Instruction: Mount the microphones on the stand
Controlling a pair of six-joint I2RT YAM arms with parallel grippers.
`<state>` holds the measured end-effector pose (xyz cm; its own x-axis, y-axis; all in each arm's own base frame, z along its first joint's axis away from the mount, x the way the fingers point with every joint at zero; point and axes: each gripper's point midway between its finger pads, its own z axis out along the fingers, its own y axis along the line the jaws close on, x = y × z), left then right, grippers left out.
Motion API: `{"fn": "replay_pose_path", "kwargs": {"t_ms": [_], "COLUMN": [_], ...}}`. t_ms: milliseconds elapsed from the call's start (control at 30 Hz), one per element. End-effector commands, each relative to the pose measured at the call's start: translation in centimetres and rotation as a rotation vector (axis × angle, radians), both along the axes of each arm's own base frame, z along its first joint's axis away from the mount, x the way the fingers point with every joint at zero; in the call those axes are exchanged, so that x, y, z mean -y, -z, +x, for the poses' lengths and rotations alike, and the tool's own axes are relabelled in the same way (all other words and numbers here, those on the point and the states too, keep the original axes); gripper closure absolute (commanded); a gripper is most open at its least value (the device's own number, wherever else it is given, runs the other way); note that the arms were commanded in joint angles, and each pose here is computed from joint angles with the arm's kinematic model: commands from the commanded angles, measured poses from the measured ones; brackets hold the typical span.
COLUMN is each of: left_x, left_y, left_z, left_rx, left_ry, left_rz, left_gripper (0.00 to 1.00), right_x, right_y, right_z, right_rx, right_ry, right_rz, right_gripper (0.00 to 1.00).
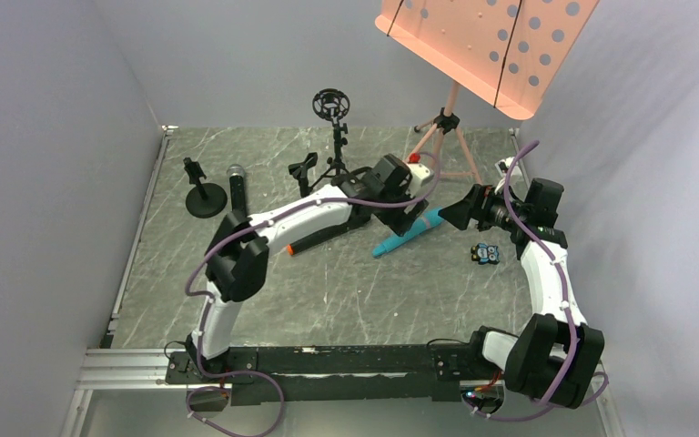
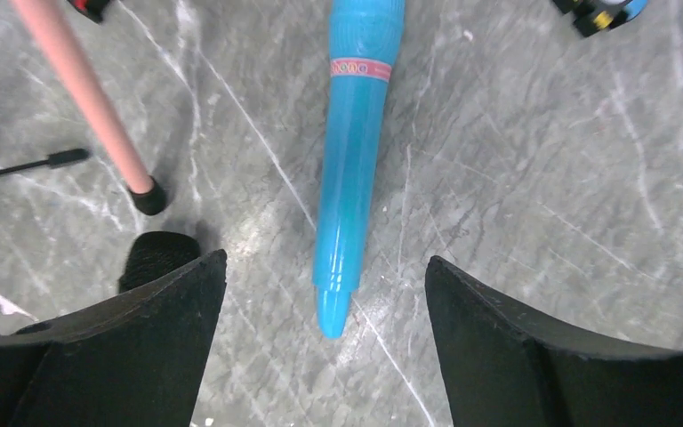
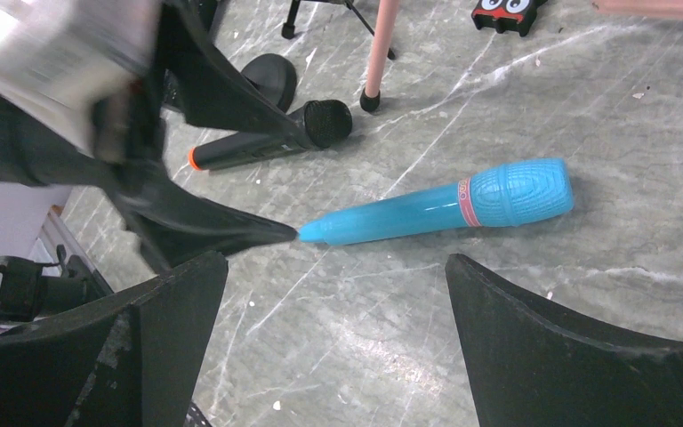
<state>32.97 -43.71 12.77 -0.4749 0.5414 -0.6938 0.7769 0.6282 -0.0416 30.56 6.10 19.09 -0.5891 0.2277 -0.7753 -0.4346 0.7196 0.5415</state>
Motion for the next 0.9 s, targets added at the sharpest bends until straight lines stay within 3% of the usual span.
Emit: {"fn": "replay_pose_path", "kwargs": {"t_ms": [0,500,867], "left_x": [-0.1,2.4,1.8], "left_y": [-4.1,5.3,8.2], "left_z": [-0.2,-0.2,-0.7], "left_rx": [0.013,-0.096,-0.089], "left_ry": [0.037,0.035,0.011], "left_rz": [-0.119,0.006,0.111], "left_gripper": [0.13,0.23,0.43], "right_x": [0.1,0.6,0.6], "right_y": [-1.2,-0.5,-0.4], "right_z": [0.3,0.7,0.7], "right_rx": [0.044,0.024,0.020], "right_ry": [0.003,0.024,0.022], "right_rz": [-0.004,-0.019,-0.015], "right_gripper": [0.00,0.00,0.00]}}
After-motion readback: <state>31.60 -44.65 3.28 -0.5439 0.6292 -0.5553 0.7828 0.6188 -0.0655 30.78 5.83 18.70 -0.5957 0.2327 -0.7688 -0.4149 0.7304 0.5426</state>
